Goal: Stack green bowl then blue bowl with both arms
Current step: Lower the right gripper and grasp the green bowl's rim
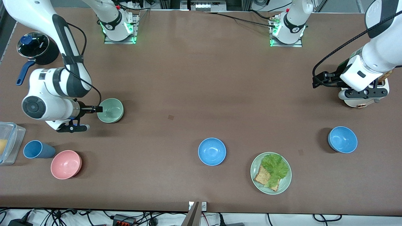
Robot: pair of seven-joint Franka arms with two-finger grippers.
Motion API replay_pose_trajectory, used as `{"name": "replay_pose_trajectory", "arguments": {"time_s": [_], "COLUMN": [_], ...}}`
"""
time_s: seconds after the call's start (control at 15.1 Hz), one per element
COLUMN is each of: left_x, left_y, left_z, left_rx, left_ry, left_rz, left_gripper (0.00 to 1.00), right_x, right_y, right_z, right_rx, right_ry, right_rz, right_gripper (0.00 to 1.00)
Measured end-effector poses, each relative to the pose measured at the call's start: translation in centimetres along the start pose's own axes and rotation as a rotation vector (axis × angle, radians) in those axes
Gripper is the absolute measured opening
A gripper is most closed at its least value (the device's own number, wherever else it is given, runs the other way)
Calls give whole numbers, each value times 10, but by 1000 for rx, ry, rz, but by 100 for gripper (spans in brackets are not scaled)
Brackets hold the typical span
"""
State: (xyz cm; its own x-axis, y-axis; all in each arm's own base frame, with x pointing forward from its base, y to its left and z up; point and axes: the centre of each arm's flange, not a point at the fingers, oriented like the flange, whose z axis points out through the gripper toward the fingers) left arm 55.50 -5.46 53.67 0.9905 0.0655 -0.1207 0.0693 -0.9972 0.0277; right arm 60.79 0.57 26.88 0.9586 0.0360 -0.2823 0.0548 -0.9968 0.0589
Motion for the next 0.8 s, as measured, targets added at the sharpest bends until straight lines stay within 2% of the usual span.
{"name": "replay_pose_trajectory", "arguments": {"time_s": [0.4, 0.53, 0.6, 0.8], "left_x": [0, 0, 0, -1], "left_y": [3, 3, 3, 4], "left_z": [-1, -1, -1, -1], "left_rx": [0, 0, 0, 1], "left_ry": [1, 1, 1, 1], "left_rz": [5, 5, 5, 7], "left_gripper": [100, 100, 100, 100], "right_x": [1, 1, 1, 2], "right_y": [3, 4, 5, 8], "right_z": [50, 58, 61, 68], "right_rx": [60, 63, 63, 65], "right_ry": [-53, -66, -71, -83], "right_rz": [44, 48, 49, 55], "right_gripper": [100, 96, 89, 58]}}
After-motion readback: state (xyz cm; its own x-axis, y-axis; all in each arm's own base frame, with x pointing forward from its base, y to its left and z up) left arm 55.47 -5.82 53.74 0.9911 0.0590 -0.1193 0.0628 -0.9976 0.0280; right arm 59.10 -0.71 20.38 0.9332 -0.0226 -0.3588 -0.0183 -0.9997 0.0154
